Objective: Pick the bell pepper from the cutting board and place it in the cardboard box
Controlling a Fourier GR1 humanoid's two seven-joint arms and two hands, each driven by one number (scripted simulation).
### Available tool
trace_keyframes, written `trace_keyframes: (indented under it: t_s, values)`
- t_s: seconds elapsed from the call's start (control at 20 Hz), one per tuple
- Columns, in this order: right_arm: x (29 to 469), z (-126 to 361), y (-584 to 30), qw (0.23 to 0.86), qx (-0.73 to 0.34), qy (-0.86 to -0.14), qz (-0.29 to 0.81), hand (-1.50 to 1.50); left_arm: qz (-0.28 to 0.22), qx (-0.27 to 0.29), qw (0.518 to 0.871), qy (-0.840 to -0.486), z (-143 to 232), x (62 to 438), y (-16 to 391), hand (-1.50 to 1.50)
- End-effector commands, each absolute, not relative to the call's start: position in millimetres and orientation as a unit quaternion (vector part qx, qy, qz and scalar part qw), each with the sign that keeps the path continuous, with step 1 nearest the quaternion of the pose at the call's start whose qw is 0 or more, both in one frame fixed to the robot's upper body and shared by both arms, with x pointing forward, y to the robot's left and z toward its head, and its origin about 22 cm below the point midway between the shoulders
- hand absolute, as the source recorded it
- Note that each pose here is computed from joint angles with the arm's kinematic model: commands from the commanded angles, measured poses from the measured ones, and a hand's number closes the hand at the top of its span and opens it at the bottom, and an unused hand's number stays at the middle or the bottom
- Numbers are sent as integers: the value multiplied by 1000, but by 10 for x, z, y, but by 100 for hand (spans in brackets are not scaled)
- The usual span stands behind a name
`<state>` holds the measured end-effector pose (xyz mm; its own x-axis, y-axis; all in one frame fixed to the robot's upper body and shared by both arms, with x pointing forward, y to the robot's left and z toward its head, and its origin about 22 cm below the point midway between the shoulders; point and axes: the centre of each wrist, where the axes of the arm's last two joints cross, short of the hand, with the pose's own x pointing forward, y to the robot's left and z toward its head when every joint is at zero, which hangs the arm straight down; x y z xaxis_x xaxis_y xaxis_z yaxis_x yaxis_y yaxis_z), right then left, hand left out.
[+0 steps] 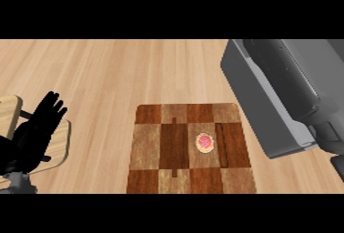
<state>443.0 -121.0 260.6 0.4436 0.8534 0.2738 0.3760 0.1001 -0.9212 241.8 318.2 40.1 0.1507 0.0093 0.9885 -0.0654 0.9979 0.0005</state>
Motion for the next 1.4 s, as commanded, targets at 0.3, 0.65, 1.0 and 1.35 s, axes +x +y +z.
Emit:
trace_keyframes:
  t_s: [0.3, 0.65, 1.0, 1.35]
  values:
    - [4497, 2418, -2116, 559, -652, -462, 220, 150, 15, 19, 752, -659, 467, 2517, 3202, 0]
    - [4553, 1957, -2568, 574, -640, -465, 210, 150, 18, 23, 751, -660, 531, 2551, 3252, 0]
    - [4533, 1374, -2732, 644, -582, -441, 228, 150, 12, 21, 750, -662, 566, 2553, 3169, 0]
    - [4429, 983, -3028, 709, -544, -396, 211, -150, 20, 18, 746, -665, 531, 2459, 3156, 0]
